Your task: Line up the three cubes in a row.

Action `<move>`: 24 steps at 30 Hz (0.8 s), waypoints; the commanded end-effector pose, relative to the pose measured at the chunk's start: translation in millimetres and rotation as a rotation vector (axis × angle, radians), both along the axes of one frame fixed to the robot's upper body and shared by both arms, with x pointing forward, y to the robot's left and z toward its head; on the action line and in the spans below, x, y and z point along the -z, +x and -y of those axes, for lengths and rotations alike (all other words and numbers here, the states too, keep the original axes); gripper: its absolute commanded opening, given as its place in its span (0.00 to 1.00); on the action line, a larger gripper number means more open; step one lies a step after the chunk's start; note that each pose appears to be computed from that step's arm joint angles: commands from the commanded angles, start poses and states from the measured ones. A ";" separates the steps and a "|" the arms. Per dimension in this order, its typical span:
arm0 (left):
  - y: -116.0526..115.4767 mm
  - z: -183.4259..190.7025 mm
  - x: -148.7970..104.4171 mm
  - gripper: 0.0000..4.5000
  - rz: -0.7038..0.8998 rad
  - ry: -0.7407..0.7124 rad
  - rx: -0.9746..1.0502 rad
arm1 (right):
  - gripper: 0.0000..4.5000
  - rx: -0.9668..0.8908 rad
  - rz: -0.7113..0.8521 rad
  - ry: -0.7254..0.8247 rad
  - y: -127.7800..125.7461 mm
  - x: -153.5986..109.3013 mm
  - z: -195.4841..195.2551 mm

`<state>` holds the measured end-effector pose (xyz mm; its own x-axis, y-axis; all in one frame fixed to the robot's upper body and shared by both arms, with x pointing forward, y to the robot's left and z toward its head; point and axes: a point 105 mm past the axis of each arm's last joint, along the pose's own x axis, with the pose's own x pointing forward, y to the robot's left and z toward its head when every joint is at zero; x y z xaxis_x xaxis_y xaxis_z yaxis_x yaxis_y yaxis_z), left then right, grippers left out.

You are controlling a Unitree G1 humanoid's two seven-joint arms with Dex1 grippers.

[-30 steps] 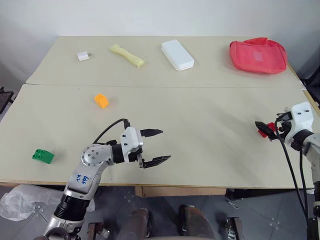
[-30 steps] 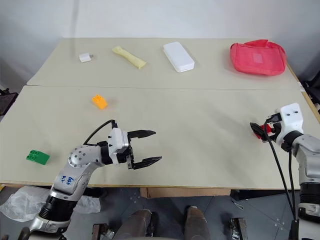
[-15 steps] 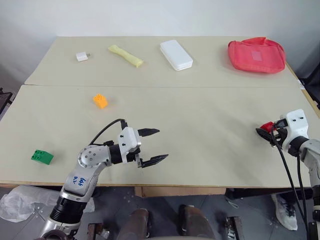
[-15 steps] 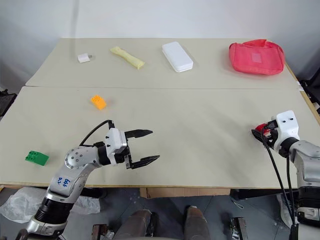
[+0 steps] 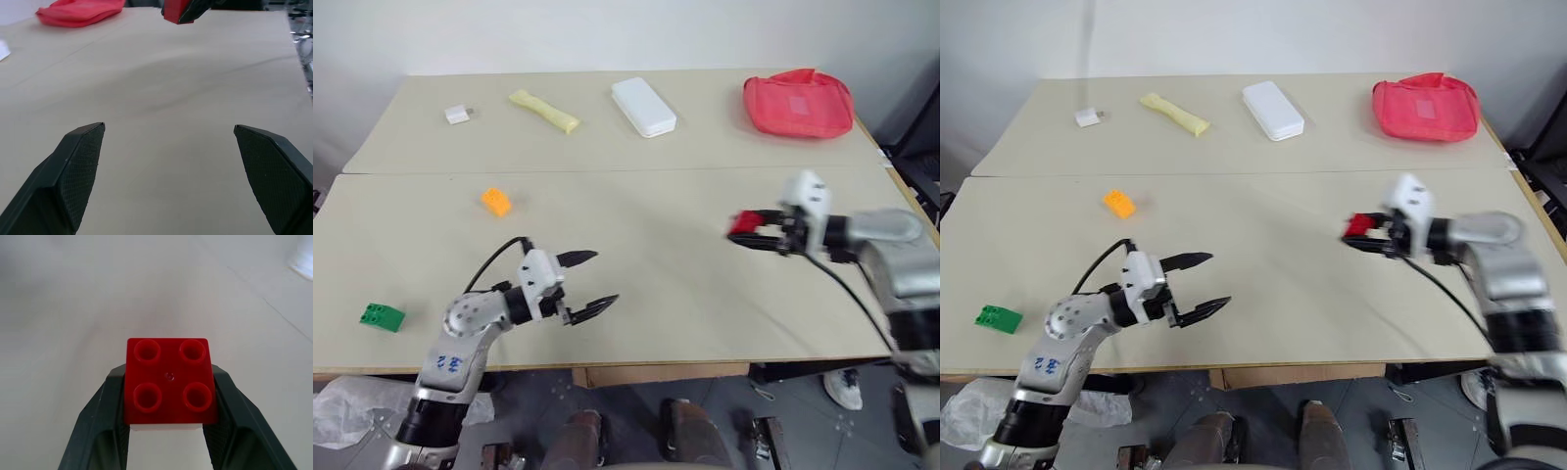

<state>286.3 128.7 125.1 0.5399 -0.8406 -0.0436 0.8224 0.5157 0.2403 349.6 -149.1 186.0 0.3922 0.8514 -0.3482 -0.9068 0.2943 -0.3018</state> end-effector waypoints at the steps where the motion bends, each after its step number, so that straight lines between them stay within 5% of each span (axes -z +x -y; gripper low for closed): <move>1: -3.5 -16.2 -3.4 1.00 0.033 -0.033 -0.094 | 0.34 -0.154 -0.025 -0.092 -1.2 13.0 -35.2; 9: -30.3 -48.5 13.3 1.00 -0.011 -0.004 -0.264 | 0.34 -0.243 -0.039 -0.149 12.6 41.5 -69.7; 18: -31.4 -48.0 11.0 1.00 0.002 -0.004 -0.298 | 0.34 -0.288 -0.052 -0.154 10.8 54.6 -71.5; 24: -31.5 -55.7 7.1 1.00 0.024 -0.006 -0.339 | 0.77 -0.296 0.018 -0.089 16.3 35.0 -72.0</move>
<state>257.3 182.1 104.7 0.7763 -0.6270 -0.0649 0.6248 0.7519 0.2103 363.7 -79.5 126.4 0.1306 0.8629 -0.4883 -0.9640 -0.0046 -0.2660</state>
